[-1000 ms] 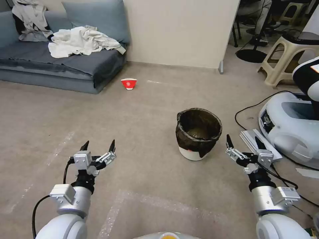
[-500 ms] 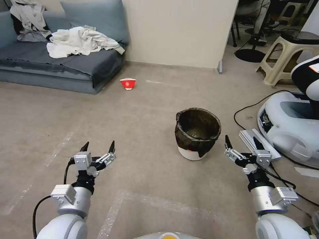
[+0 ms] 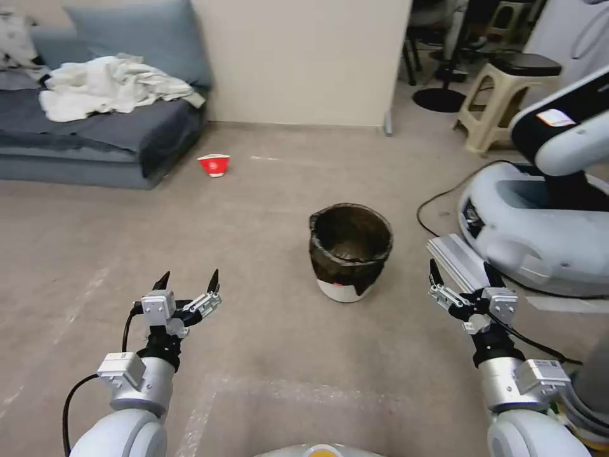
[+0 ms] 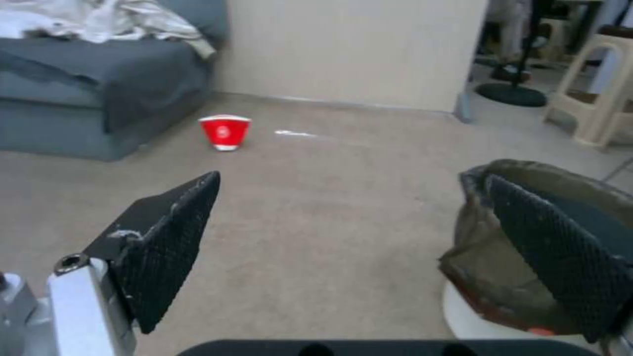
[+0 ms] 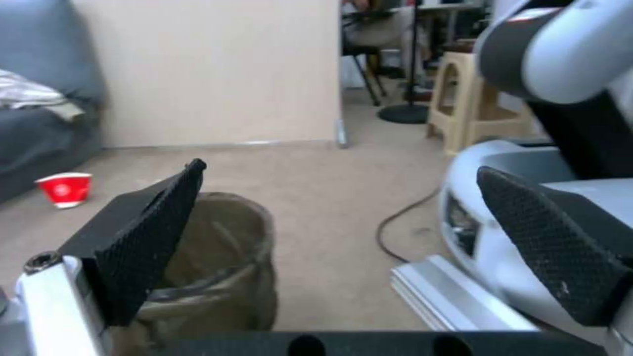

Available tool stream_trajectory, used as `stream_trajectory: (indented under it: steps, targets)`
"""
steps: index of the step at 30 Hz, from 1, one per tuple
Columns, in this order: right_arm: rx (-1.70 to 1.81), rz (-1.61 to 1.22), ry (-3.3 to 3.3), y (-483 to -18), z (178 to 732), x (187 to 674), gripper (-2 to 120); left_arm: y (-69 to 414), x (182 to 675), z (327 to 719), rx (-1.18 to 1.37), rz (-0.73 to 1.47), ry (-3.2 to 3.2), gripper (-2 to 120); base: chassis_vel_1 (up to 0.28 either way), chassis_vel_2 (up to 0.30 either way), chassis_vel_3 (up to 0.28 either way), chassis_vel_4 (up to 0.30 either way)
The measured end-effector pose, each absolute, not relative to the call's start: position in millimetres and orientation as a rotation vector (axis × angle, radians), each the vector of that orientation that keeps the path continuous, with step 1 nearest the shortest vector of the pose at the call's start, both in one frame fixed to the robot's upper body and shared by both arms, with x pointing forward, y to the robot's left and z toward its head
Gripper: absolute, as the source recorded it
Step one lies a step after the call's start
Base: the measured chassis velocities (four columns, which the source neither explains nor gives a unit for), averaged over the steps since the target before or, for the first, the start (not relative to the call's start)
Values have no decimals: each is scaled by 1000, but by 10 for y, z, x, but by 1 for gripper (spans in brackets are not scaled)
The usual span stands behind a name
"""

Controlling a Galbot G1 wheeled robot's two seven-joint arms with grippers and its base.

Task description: Pick up the trash can from the floor.

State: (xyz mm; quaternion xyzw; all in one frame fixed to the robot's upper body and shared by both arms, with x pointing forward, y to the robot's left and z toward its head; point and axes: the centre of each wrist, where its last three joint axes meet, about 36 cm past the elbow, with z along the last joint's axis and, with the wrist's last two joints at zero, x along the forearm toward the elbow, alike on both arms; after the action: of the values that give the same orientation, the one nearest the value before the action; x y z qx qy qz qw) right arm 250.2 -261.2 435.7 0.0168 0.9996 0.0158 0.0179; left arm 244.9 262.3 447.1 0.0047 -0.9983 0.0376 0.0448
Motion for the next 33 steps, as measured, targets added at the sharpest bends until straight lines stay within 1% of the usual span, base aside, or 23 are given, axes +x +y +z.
stream_trajectory:
  steps: [11,28,33]
  targets:
    - [44,48,3074,-2616,4305,2503,100,2631,2464,4450,37,111,-3048,100,-91,-88,-104,-89]
    - [27,66,3074,-2613,4267,2504,100,2644,2473,4447,53,109,-3051,100,0,0,0,0]
    - [25,67,3073,-2614,4267,2505,100,2643,2473,4445,55,110,-3051,100,-67,56,58,-68]
